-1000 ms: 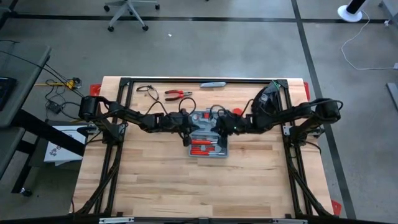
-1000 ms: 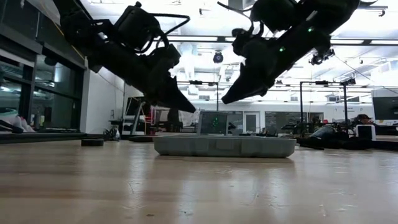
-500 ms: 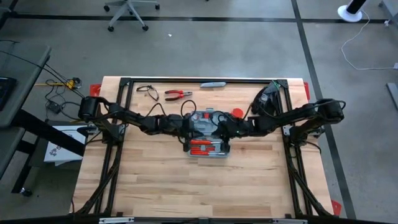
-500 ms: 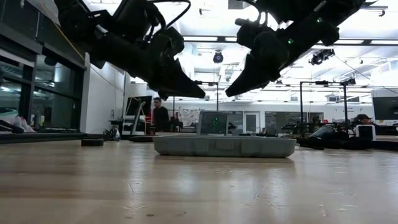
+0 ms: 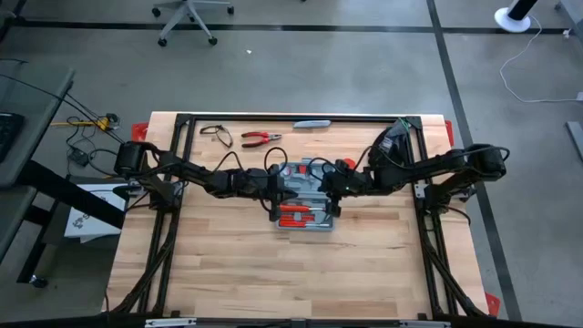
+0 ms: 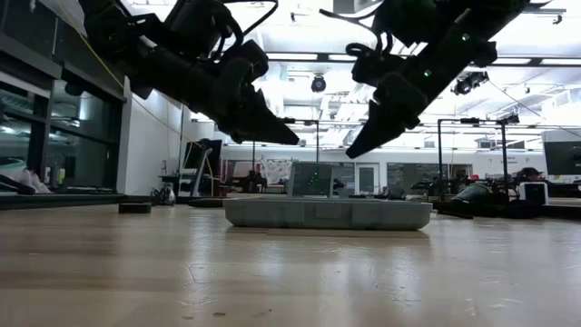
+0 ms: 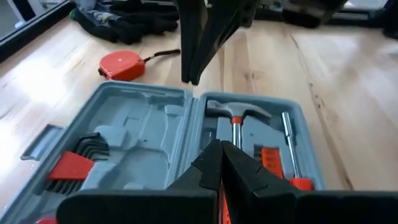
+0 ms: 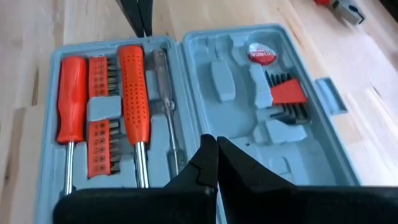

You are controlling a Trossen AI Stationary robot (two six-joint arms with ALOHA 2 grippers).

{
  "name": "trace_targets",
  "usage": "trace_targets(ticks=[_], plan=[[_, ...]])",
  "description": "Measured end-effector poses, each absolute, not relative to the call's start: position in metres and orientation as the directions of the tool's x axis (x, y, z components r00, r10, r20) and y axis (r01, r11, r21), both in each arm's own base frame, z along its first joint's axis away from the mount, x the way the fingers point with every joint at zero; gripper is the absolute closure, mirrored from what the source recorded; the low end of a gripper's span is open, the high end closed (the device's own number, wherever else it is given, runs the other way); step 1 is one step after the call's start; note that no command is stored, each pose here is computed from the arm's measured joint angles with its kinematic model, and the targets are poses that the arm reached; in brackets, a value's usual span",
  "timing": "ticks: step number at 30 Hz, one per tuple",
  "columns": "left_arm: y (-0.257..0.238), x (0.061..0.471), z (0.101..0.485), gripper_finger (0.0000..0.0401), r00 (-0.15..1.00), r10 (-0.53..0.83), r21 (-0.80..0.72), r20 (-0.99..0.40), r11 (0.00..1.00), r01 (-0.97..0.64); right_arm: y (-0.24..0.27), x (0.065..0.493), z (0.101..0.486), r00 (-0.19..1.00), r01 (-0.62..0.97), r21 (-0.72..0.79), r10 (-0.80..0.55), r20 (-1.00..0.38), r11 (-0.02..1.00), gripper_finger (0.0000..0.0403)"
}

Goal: Prefit tool cases
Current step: Remove the transparent screwdriver from the gray tool case

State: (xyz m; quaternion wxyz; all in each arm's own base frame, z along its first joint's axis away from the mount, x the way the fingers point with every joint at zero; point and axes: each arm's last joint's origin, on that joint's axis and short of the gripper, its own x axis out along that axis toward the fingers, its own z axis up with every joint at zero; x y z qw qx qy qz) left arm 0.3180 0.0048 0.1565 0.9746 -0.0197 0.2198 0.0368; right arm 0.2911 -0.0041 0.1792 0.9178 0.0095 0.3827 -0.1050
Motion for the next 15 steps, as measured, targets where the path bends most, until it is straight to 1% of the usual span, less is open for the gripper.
trace_targets(ticks=[5,15], plan=[[0.005,0.316,0.153,0.0401,0.882,0.066,-0.016,-0.467,0.996,-0.083,-0.002,0.293,0.172,0.667,0.21,-0.048,-0.18,-0.723,0.976,0.0403],[0.005,0.314,0.149,0.0401,0.861,0.082,-0.005,-0.503,0.995,-0.097,0.007,0.3,0.134,0.567,0.192,-0.06,-0.16,-0.808,0.98,0.0403]])
